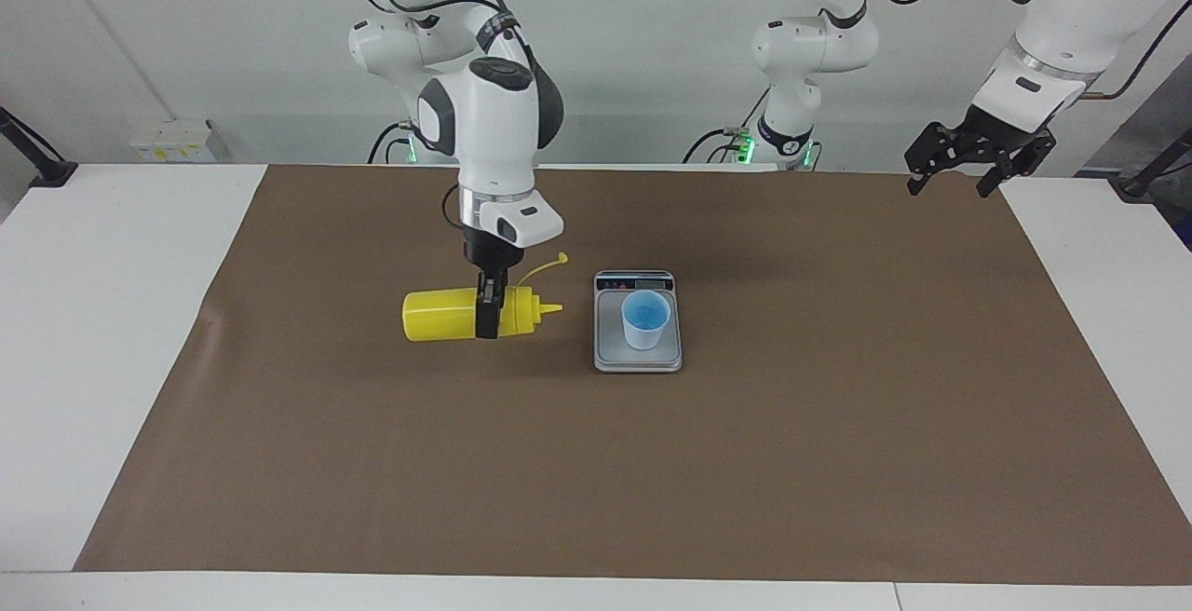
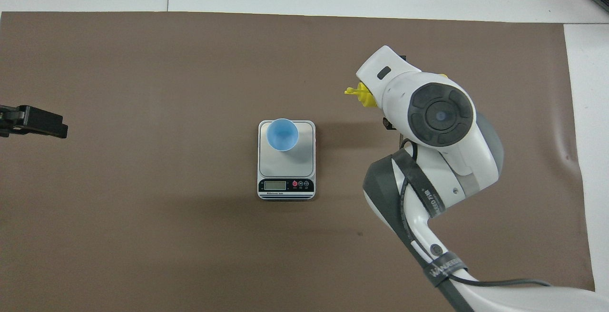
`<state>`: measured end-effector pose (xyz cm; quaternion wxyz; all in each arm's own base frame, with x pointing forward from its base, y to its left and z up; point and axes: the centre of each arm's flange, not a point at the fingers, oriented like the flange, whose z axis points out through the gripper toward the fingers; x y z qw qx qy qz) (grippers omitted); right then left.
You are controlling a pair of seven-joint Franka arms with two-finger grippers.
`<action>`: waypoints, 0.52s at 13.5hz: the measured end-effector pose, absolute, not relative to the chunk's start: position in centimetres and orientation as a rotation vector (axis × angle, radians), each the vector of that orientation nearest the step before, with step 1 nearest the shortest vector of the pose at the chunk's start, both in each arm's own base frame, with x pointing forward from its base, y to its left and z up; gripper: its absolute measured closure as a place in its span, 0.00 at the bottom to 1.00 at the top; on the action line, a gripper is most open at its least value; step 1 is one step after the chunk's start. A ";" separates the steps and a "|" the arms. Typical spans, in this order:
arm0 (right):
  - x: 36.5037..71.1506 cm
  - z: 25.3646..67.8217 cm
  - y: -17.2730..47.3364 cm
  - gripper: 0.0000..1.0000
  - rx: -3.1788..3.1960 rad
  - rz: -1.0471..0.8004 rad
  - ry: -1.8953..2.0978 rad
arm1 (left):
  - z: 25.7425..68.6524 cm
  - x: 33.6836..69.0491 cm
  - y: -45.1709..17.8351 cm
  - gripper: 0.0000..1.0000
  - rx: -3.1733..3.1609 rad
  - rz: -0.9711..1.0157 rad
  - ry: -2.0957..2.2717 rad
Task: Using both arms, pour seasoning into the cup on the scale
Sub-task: 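Raise the bottle upright and carry it back with the right gripper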
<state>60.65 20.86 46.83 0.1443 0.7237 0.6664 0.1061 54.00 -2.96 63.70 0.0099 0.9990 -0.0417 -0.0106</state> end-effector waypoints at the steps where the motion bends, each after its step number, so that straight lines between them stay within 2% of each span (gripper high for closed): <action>1: 60.9 46.7 19.2 0.60 2.168 0.333 1.922 | 63.7 54.0 -3.0 0.00 3.119 -0.033 -0.130; 7: 61.7 44.6 9.6 0.60 2.609 0.605 1.862 | 63.7 54.0 -3.0 0.00 3.119 -0.033 -0.130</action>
